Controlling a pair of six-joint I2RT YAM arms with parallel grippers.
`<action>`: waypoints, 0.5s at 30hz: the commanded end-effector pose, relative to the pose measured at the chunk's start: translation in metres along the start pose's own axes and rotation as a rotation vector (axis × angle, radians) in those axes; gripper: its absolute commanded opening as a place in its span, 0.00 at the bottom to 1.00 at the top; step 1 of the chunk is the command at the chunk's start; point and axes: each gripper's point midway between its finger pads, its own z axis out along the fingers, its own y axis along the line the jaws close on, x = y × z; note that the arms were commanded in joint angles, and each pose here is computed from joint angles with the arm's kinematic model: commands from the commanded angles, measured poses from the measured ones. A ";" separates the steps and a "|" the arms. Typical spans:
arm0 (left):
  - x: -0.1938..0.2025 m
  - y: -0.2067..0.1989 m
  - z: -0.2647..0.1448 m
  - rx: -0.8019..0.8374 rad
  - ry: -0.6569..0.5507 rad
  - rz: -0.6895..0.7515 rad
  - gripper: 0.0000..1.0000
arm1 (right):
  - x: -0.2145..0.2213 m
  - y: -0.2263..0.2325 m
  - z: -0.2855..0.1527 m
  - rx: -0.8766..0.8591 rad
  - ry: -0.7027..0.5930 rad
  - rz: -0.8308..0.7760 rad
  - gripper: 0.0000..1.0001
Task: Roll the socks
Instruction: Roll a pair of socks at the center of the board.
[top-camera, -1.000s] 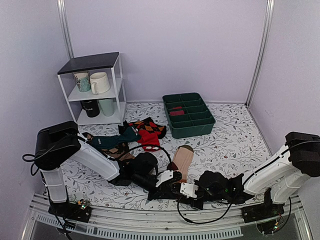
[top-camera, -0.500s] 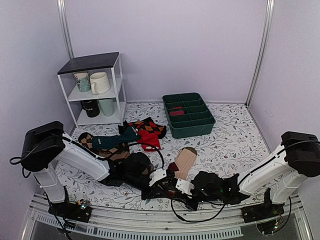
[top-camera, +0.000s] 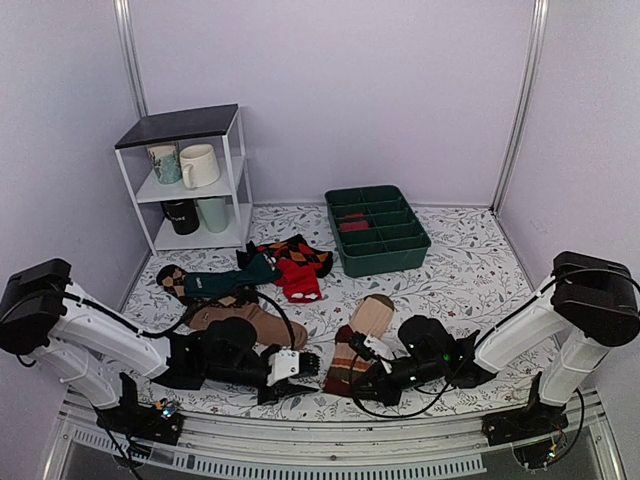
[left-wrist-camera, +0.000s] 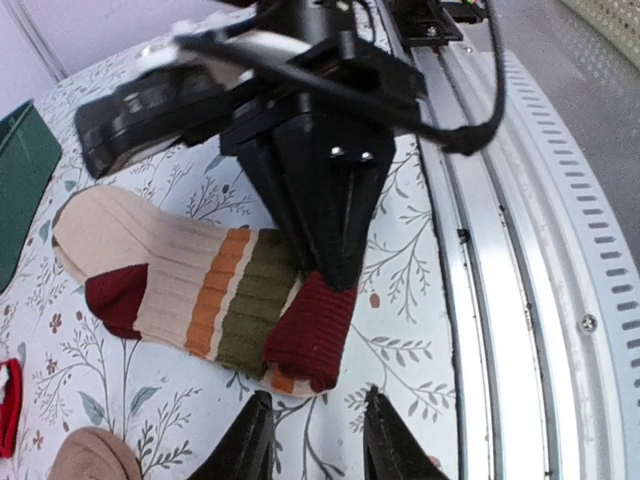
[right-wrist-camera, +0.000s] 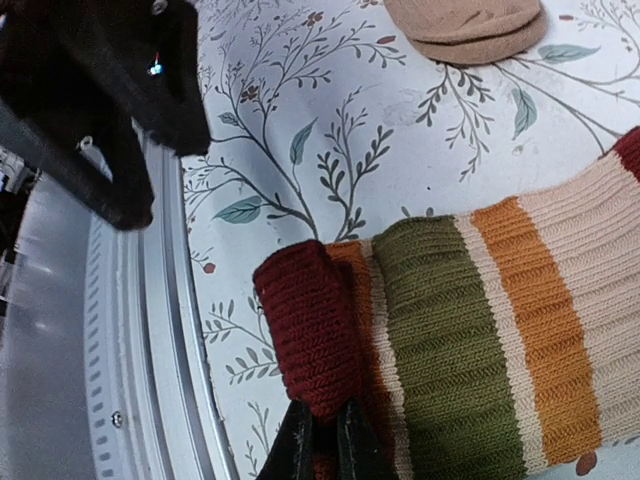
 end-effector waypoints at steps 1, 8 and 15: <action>-0.009 -0.012 0.012 0.007 -0.044 0.130 0.33 | 0.087 -0.008 -0.007 -0.053 0.309 0.295 0.03; 0.002 -0.022 0.037 0.014 0.018 0.203 0.33 | 0.086 -0.009 -0.011 -0.091 0.360 0.422 0.03; -0.023 -0.010 0.020 -0.116 -0.100 0.277 0.41 | 0.091 -0.012 -0.008 -0.097 0.393 0.428 0.03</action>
